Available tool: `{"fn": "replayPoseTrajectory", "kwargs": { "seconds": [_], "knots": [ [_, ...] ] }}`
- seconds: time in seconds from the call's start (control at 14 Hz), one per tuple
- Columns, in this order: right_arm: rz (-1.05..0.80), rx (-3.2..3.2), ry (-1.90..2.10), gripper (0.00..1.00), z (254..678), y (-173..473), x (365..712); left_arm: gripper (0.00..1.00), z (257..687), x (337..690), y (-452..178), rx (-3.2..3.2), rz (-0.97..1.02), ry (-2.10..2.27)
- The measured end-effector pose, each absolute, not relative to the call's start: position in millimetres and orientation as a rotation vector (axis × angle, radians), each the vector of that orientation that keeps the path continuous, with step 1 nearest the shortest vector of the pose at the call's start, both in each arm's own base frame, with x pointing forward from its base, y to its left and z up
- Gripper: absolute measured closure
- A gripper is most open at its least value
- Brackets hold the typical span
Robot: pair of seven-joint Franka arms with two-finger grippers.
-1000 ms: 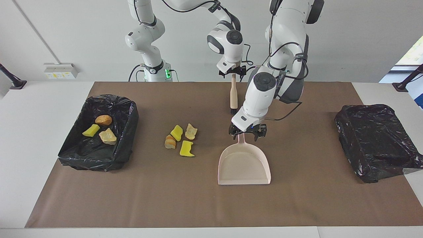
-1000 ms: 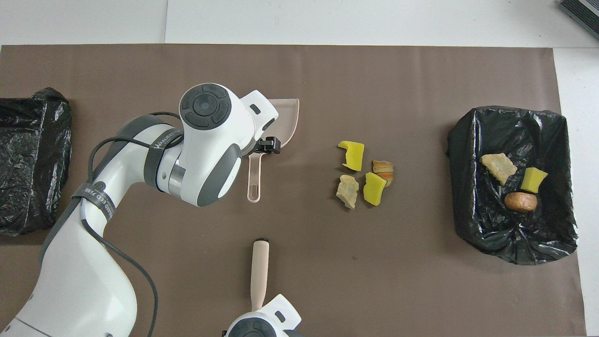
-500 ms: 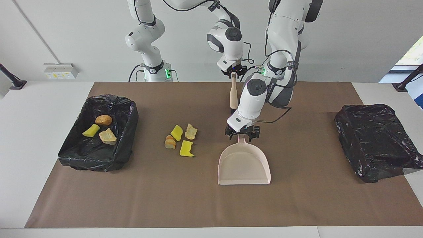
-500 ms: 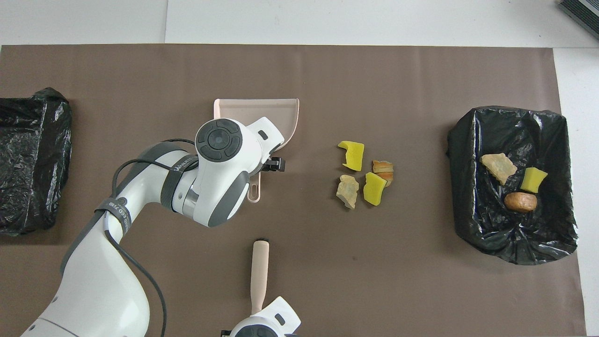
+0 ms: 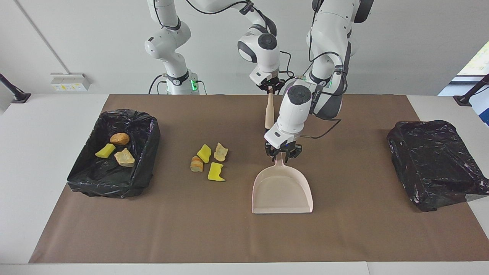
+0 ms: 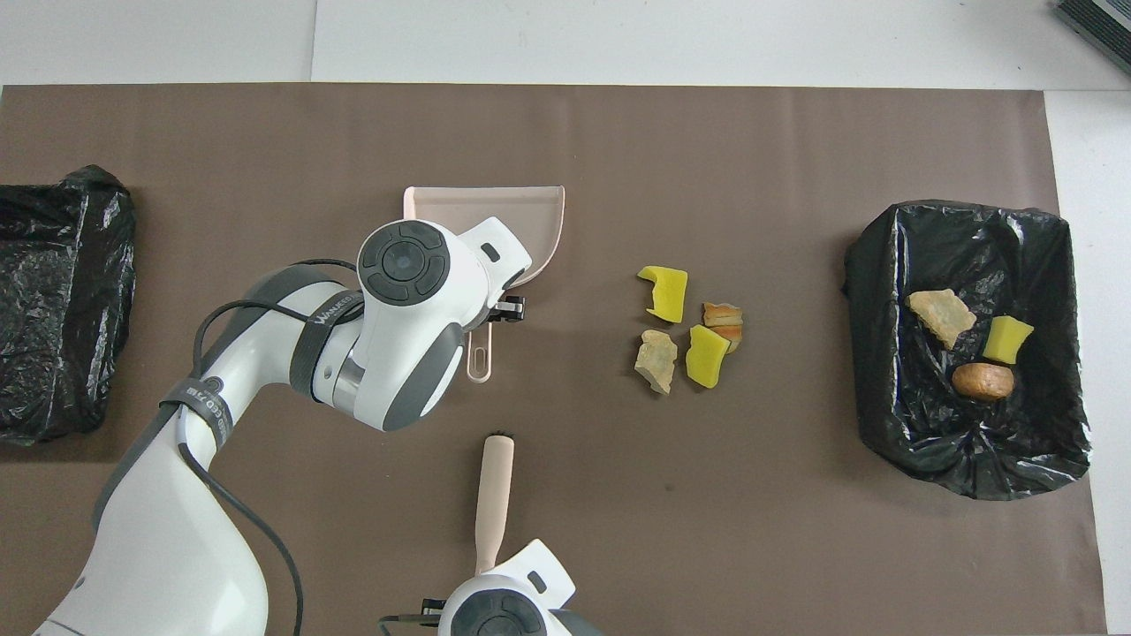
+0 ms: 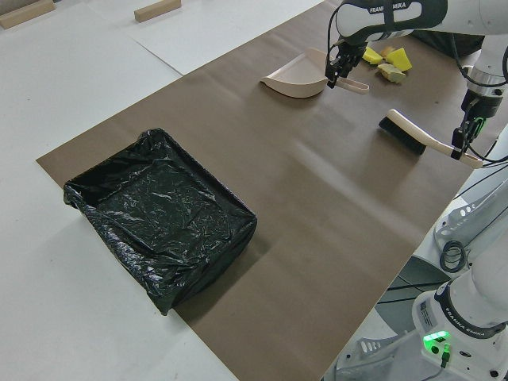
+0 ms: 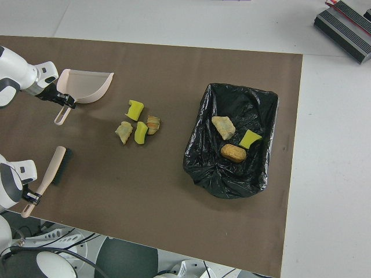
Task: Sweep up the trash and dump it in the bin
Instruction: 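Place the dustpan by the scraps while the right gripper grasps the brush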
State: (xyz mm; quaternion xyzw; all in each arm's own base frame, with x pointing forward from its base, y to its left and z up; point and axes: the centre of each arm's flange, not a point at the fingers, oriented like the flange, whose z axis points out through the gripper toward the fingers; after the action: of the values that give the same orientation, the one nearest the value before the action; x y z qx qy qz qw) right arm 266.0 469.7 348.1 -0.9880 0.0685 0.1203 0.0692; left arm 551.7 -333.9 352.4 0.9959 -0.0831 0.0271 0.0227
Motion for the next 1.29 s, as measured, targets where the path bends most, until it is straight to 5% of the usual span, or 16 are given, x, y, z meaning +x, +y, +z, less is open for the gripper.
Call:
{"fn": "replayPoseTrajectory", "kwargs": {
  "seconds": [0.14, 0.57, 1.29],
  "knots": [
    [0.369, -3.008, 0.202, 0.74, 364.3, 458.0, 277.1, 0.67, 351.3, 550.1, -332.5, 3.114, 0.075, -0.293],
    [0.333, -3.148, 0.162, 0.74, 456.5, 352.6, 324.0, 0.69, 400.7, 553.1, -311.7, 3.2, 0.117, -0.758],
    [0.301, -3.541, -0.353, 0.74, 404.2, 174.2, 449.6, 0.69, 400.4, 556.1, -260.1, 2.715, -0.272, -1.863]
  ]
}}
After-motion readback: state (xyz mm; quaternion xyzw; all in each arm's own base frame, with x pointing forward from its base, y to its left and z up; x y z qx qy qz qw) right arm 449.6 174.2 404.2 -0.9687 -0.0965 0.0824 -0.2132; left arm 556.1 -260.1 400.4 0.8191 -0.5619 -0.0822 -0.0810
